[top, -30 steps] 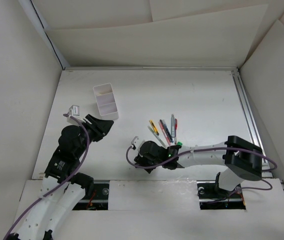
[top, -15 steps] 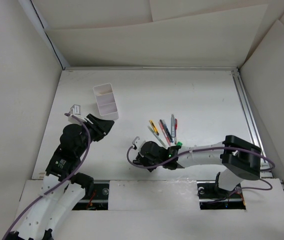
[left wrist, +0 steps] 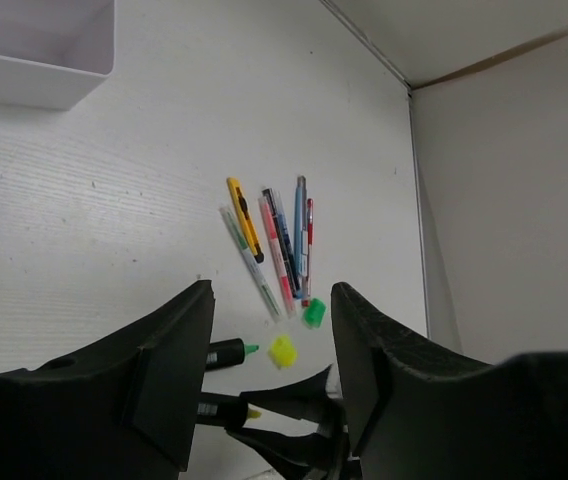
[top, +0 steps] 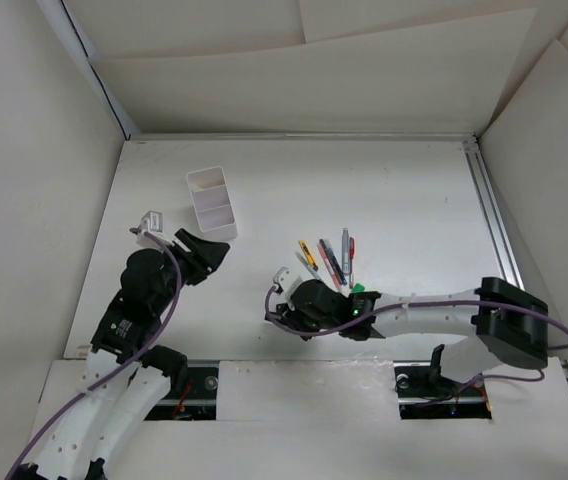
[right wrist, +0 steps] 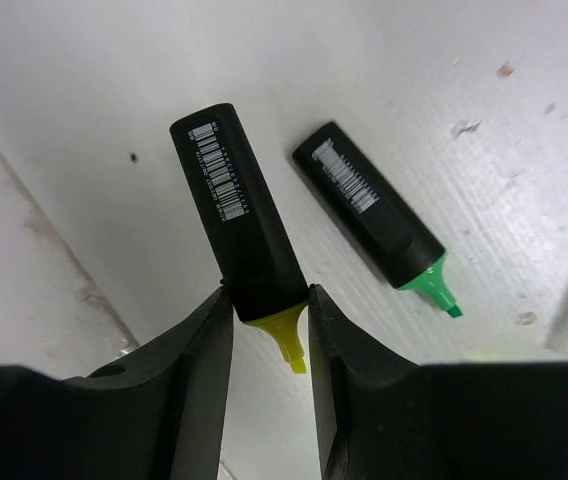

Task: Sort the stationery into containers
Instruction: Pick up the pen from the center of the board.

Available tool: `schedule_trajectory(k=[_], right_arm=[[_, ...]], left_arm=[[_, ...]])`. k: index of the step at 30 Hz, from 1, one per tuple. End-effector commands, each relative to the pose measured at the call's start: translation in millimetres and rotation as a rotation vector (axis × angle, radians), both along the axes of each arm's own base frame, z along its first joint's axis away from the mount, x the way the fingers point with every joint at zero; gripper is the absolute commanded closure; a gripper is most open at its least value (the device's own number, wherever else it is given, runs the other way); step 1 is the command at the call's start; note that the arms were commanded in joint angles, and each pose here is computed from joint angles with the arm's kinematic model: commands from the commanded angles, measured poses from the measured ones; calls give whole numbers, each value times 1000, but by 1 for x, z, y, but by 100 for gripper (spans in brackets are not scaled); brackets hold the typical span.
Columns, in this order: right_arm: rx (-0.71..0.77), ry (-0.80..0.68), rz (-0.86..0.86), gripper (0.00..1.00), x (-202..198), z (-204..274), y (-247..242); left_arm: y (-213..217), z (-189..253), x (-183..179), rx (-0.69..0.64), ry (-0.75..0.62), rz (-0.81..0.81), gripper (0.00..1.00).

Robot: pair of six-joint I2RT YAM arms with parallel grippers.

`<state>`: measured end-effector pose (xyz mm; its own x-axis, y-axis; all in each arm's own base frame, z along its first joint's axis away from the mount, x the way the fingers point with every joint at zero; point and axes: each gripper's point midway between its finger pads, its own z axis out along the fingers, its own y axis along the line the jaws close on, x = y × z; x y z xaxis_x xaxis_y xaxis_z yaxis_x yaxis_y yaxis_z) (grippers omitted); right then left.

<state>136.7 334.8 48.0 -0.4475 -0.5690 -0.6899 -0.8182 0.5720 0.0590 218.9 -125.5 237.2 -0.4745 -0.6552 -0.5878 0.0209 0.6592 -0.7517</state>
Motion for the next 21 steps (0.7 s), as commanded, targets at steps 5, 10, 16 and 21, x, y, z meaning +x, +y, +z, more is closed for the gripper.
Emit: schedule_trajectory(k=[5, 10, 16, 21], right_arm=[[163, -101, -79, 78, 20, 75, 5], [212, -146, -128, 78, 41, 108, 9], [240, -181, -143, 78, 55, 128, 17], [260, -196, -138, 78, 61, 142, 28]], left_arm=[[-27, -6, -7, -68, 3, -148, 54], [-51, -23, -19, -153, 62, -284, 57], [-65, -32, -27, -185, 93, -380, 59], [-69, -42, -27, -182, 113, -410, 57]])
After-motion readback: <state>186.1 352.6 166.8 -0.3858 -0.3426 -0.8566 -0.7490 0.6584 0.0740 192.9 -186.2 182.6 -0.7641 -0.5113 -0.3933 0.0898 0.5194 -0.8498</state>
